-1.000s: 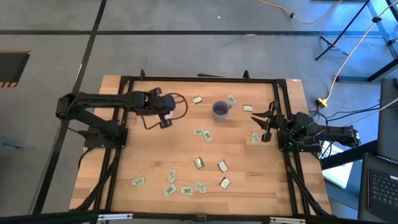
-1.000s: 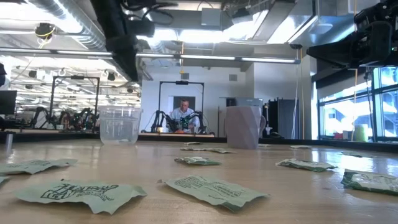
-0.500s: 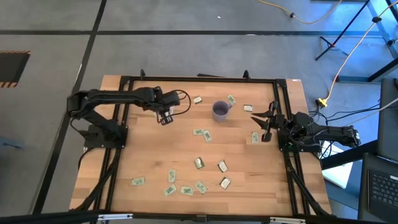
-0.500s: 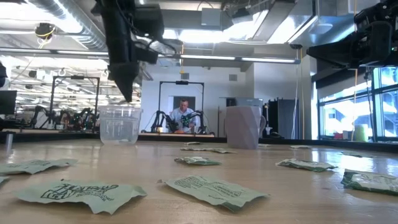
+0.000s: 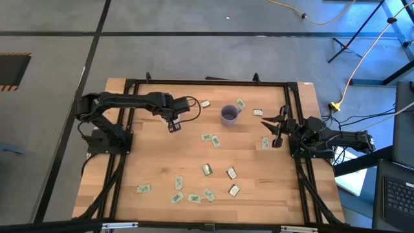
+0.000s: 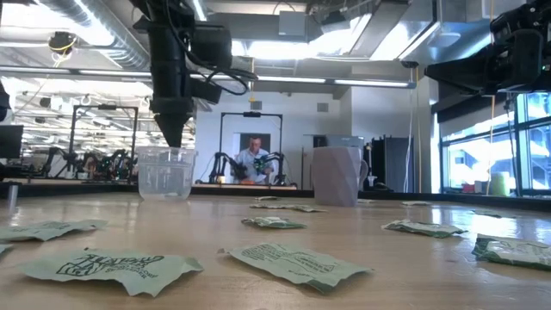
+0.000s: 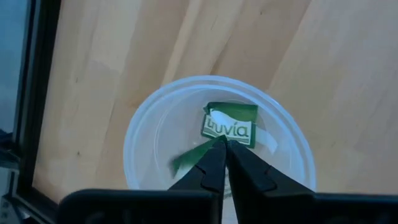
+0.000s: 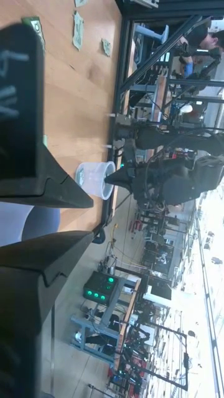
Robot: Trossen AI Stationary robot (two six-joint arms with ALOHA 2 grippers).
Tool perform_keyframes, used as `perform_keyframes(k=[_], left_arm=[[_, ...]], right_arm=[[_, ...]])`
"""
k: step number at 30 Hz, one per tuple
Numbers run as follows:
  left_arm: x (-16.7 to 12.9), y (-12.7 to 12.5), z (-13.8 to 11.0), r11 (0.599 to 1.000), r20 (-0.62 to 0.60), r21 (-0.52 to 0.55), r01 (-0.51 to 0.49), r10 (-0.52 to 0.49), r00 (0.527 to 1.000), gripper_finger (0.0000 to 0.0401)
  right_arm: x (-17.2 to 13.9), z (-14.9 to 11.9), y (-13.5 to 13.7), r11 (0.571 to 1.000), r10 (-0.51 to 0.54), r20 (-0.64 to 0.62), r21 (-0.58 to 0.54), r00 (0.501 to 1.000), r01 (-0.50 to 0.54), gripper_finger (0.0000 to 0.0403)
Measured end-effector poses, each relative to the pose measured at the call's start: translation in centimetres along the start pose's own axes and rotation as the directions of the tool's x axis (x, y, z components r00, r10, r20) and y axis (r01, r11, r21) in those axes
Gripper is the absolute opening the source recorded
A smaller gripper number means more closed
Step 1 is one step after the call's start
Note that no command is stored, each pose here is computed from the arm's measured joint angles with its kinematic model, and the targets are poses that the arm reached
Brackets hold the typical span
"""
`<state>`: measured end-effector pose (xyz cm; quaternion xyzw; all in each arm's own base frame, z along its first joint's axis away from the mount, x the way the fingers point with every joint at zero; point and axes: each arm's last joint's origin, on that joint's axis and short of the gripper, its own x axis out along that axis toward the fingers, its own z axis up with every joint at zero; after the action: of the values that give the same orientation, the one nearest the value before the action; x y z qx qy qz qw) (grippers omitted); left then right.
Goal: Pick and place Stevia / Truvia into bins
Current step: Put the green stevia packet into the transparent container, then put the light green stevia packet into the transparent container
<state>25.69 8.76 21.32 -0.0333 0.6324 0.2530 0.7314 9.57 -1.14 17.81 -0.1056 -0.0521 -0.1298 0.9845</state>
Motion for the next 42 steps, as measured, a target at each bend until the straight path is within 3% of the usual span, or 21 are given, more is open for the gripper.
perform_keyframes(k=[8,17,25,31,36,42], left_arm=[[-1.1,0.0,-0.3,1.000,0.037,0.002,-0.004,0.004,0.999,0.0056],[-5.2,-1.5,-1.6,0.998,0.205,0.064,0.024,-0.037,0.978,0.0077],[-7.3,-5.3,-2.2,0.969,0.312,0.208,0.132,-0.194,0.930,0.0077],[-8.7,-7.9,-2.7,0.897,0.336,0.360,0.258,-0.382,0.861,0.0073],[-9.3,-8.7,-2.5,0.876,0.389,0.412,0.251,-0.418,0.821,0.0060],[-9.5,-8.9,-1.8,0.880,0.451,0.412,0.234,-0.421,0.787,0.0053]], right_arm=[[0.0,0.0,0.0,1.000,0.000,0.000,0.000,1.000,0.000,0.0075],[0.0,0.0,0.0,1.000,0.000,0.000,0.000,1.000,0.000,0.0074],[0.0,0.0,0.0,1.000,0.000,0.000,0.001,1.000,0.000,0.0075],[0.0,0.0,0.0,1.000,0.000,0.001,0.003,1.000,0.000,0.0075],[0.0,0.0,0.0,1.000,0.000,0.001,0.003,1.000,0.000,0.0075],[0.0,0.0,0.0,1.000,0.000,0.001,0.003,1.000,0.000,0.0075]])
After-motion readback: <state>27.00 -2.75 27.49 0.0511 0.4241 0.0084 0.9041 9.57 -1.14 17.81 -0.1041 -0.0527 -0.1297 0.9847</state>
